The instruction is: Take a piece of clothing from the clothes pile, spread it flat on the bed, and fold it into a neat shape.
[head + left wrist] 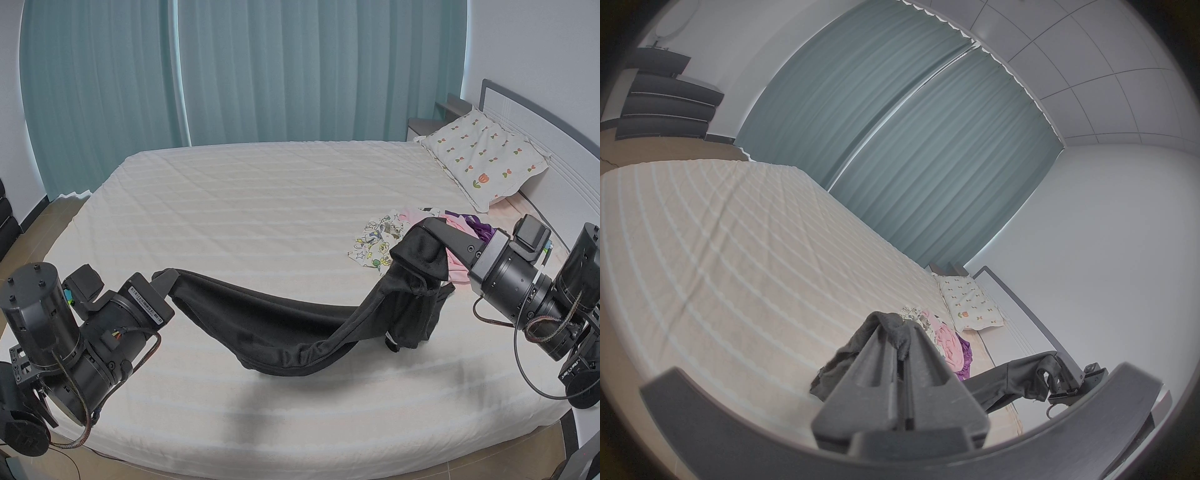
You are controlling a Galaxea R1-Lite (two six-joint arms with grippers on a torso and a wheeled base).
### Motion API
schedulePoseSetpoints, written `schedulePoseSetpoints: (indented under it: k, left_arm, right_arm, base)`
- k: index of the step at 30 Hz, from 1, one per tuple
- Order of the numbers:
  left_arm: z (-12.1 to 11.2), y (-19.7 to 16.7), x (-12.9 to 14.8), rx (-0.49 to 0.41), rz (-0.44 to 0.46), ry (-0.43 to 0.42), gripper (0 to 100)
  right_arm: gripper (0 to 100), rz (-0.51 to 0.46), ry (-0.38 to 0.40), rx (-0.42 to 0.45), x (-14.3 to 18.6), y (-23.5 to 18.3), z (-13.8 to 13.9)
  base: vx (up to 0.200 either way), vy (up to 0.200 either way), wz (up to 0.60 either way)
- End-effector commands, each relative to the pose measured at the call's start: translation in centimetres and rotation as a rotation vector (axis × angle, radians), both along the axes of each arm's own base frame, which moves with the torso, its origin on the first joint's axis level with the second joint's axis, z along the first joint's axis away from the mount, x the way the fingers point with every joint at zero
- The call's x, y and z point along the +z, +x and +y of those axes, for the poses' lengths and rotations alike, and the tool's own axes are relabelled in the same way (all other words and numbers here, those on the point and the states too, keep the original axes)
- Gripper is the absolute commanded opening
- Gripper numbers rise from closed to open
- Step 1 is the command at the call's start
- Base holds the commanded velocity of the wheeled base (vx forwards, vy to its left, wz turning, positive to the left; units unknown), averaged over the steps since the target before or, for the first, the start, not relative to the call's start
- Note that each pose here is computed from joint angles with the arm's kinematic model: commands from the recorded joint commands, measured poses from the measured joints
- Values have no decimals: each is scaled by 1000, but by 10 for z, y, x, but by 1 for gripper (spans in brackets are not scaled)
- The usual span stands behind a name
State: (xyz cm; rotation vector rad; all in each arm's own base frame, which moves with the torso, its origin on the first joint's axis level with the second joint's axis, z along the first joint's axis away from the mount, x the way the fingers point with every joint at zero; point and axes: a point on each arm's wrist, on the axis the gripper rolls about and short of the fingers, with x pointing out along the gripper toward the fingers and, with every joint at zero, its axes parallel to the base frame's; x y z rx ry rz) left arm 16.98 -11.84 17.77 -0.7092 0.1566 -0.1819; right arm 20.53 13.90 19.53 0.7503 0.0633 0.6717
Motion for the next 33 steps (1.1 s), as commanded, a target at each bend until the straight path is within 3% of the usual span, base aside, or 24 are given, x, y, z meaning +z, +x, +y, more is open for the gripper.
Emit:
schedulePoseSetpoints:
  k: [1, 4, 16, 26, 33]
  left_arm:
    - [1, -1, 1, 0, -5, -4, 0]
    - [2, -2, -1, 0, 2, 1, 0]
    - [3, -4, -10, -4, 34, 16, 0]
    - [6, -9, -14, -5, 42, 21, 0]
    - [15, -23, -7, -12, 7, -6, 0]
  right_arm:
    - [0, -3, 4, -2, 1, -1, -2]
    - [0, 8, 1, -9, -1, -1, -4]
    - [0, 50, -25, -42, -13, -1, -14]
    - [0, 66, -33, -38, -18, -18, -23]
    - [0, 17, -2, -21, -7, -44, -37]
  base:
    - [0, 200, 0]
    - [0, 200, 0]
    - [0, 0, 0]
    - [-200, 0, 0]
    - [-200, 0, 0]
